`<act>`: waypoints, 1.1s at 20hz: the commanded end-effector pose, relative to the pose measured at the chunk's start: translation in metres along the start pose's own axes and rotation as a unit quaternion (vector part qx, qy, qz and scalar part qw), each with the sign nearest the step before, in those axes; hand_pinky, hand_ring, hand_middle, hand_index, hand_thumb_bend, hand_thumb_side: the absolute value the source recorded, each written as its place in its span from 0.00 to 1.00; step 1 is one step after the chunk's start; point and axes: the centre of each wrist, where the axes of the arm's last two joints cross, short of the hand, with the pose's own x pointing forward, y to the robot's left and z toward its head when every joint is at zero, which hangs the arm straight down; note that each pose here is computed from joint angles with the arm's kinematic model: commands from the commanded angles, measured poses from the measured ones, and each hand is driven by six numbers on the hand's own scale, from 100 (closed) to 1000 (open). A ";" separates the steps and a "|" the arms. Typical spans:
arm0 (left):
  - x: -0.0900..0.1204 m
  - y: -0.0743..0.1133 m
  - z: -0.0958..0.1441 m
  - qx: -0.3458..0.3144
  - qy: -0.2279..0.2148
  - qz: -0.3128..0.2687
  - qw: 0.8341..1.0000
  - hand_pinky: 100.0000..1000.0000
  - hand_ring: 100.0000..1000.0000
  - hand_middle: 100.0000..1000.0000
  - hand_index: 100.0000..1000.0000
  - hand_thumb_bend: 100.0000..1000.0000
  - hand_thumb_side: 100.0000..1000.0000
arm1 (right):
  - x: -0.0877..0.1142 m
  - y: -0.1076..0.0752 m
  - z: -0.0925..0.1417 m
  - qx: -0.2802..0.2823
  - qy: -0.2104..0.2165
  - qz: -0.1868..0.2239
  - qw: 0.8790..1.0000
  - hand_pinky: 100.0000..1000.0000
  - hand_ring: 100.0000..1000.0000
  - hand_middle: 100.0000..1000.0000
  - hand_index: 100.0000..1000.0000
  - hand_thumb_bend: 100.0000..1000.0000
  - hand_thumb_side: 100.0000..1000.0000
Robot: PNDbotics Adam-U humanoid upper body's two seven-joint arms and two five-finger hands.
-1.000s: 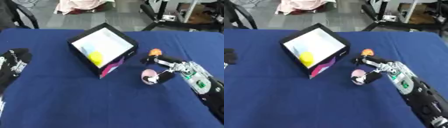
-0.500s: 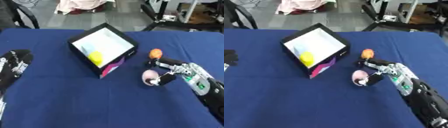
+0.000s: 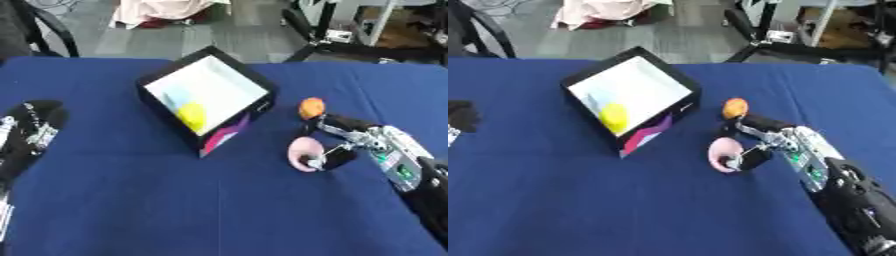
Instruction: Pick up objects on the table and place them in the box.
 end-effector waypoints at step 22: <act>0.008 -0.008 -0.004 -0.009 -0.019 0.018 1.000 0.65 0.64 0.58 0.71 0.50 0.66 | 0.038 -0.124 -0.008 -0.202 -0.037 0.038 0.978 0.74 0.59 0.27 0.28 0.12 0.00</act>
